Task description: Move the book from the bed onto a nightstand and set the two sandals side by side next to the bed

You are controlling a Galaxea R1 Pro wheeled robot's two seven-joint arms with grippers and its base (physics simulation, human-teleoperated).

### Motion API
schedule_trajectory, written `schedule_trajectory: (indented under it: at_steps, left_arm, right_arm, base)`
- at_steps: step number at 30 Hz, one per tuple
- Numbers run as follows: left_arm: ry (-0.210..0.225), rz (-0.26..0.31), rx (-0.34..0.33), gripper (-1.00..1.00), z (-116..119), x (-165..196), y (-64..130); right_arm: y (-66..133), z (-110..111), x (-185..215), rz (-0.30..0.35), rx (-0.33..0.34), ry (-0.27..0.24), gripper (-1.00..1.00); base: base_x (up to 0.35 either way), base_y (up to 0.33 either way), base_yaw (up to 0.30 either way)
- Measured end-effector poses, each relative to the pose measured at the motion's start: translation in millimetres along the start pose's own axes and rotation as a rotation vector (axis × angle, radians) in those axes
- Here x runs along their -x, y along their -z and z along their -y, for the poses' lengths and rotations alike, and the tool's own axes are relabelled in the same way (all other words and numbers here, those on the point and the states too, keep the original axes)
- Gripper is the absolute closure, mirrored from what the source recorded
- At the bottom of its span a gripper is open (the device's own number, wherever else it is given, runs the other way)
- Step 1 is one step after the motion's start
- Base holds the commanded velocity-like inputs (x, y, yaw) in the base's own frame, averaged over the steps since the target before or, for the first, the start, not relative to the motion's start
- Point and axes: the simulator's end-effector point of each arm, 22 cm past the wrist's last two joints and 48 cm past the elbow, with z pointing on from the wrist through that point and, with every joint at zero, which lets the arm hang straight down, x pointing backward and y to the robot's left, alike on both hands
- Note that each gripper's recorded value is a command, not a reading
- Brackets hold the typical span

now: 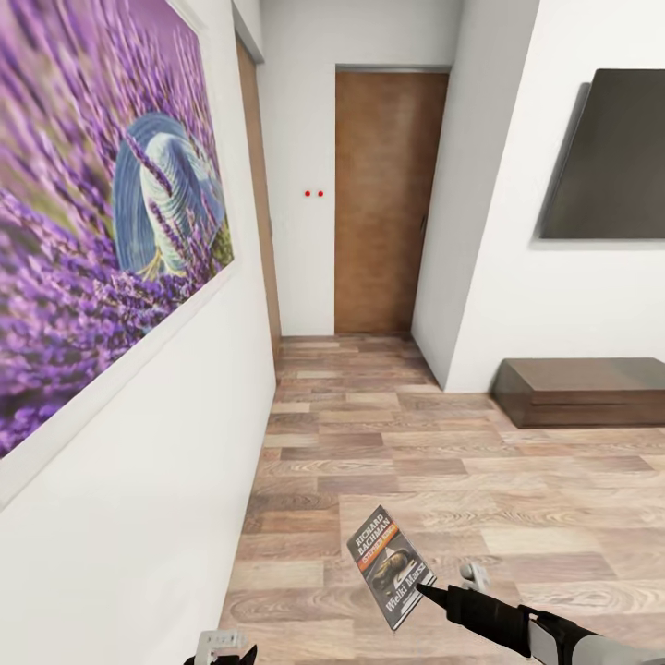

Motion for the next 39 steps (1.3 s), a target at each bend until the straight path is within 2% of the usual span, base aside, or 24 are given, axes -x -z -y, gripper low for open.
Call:
schedule_trajectory:
  at_steps: [19,28,39]
  left_arm:
    - [0.001,0.0,-0.002,-1.0,1.3,0.2,-0.3]
    - [0.001,0.0,-0.002,-1.0,1.3,-0.2,-0.2]
    - [0.001,-0.001,-0.002,-1.0,1.3,0.0,-0.5]
  right_arm:
    - [0.3,0.1,-0.2,-0.001,0.001,0.0,1.0]
    - [0.5,0.2,-0.3,-0.002,0.001,0.0,1.0]
    - [-0.1,0.3,-0.5,-0.003,0.0,0.0,1.0]
  base:
    - [0.274,0.0,-0.013]
    - [0.251,0.0,-0.248]
    - [0.026,0.0,-0.281]
